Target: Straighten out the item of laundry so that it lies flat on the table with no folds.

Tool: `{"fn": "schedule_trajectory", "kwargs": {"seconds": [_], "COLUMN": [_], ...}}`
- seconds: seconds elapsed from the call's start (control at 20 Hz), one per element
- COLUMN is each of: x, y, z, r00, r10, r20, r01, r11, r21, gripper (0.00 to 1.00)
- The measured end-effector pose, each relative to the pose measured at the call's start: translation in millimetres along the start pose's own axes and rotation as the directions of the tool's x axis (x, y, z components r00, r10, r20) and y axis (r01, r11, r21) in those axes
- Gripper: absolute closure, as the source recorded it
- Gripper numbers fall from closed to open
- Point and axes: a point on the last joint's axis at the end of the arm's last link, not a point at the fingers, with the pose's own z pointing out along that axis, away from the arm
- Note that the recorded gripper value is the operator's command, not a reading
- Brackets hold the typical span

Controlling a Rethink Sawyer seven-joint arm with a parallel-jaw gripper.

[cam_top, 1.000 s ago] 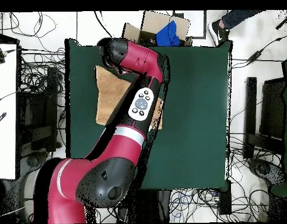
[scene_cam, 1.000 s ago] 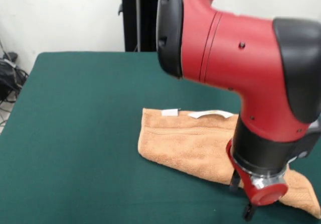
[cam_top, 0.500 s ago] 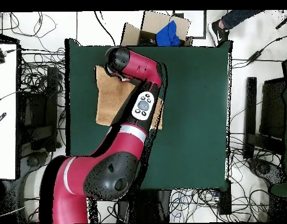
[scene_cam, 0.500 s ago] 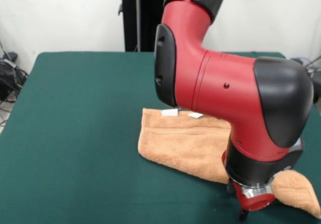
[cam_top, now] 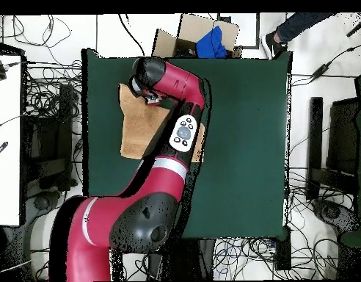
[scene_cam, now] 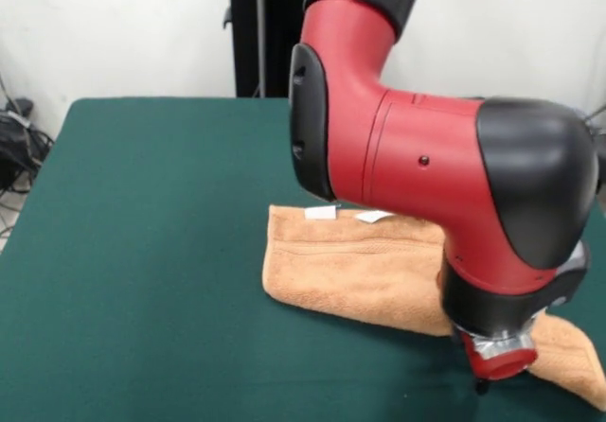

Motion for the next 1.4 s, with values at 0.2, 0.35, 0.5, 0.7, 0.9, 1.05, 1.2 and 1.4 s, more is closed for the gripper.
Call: {"fn": "schedule_trajectory", "kwargs": {"seconds": [0.2, 0.35, 0.5, 0.7, 0.9, 1.05, 1.2, 1.4], "x": [11, 17, 19, 24, 29, 30, 27, 22], "y": [2, 5, 8, 11, 11, 10, 8, 4], "z": [-11, -24, -32, -43, -48, -50, -52, -56], "r00": [1.000, 1.000, 1.000, 0.999, 0.998, 0.997, 0.995, 0.991], "r10": [-0.004, -0.011, -0.015, -0.024, -0.034, -0.037, -0.035, -0.030], "r20": [-0.016, -0.015, -0.016, -0.029, -0.050, -0.067, -0.092, -0.130], "r01": [0.004, 0.011, 0.014, 0.024, 0.034, 0.039, 0.040, 0.042], "r11": [1.000, 1.000, 1.000, 1.000, 0.999, 0.999, 0.998, 0.995], "r21": [-0.004, -0.016, -0.023, -0.019, 0.002, 0.021, 0.051, 0.095], "gripper": [0.00, 0.00, 0.00, 0.00, 0.00, 0.00, 0.00, 0.00]}}
